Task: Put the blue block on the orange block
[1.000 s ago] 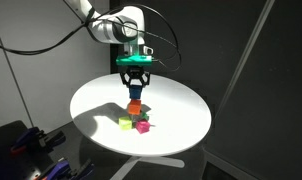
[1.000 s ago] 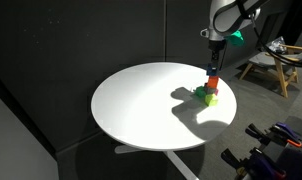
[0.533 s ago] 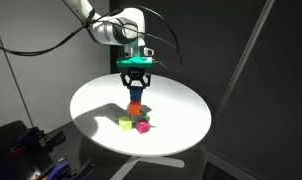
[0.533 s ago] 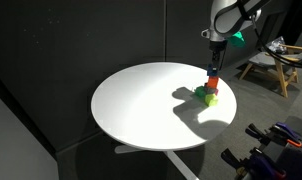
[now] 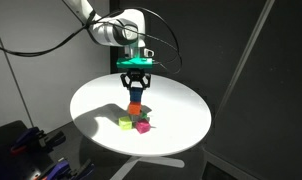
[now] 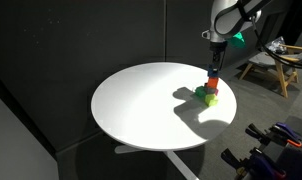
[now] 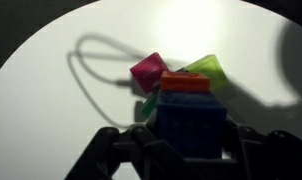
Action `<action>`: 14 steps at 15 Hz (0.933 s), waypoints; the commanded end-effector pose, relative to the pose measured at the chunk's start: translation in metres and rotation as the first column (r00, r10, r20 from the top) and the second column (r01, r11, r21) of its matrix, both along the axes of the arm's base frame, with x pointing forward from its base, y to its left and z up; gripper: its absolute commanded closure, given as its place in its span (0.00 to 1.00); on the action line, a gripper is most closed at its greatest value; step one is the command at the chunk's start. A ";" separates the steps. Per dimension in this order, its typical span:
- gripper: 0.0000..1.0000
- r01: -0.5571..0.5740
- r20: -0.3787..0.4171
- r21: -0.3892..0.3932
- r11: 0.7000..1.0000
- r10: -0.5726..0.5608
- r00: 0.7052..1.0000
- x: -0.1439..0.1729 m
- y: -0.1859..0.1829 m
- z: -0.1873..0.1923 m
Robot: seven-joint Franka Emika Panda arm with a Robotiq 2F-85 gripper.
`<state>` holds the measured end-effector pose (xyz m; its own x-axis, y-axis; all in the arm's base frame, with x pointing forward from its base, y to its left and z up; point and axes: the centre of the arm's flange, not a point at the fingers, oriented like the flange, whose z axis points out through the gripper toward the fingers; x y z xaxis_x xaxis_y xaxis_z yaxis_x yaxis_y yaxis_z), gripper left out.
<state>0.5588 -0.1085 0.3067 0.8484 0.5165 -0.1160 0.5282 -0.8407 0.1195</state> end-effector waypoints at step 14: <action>0.15 -0.005 0.007 -0.013 1.000 0.005 1.000 -0.002 -0.006 -0.002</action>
<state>0.5584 -0.1093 0.3016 0.8481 0.5154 -0.1233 0.5280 -0.8415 0.1143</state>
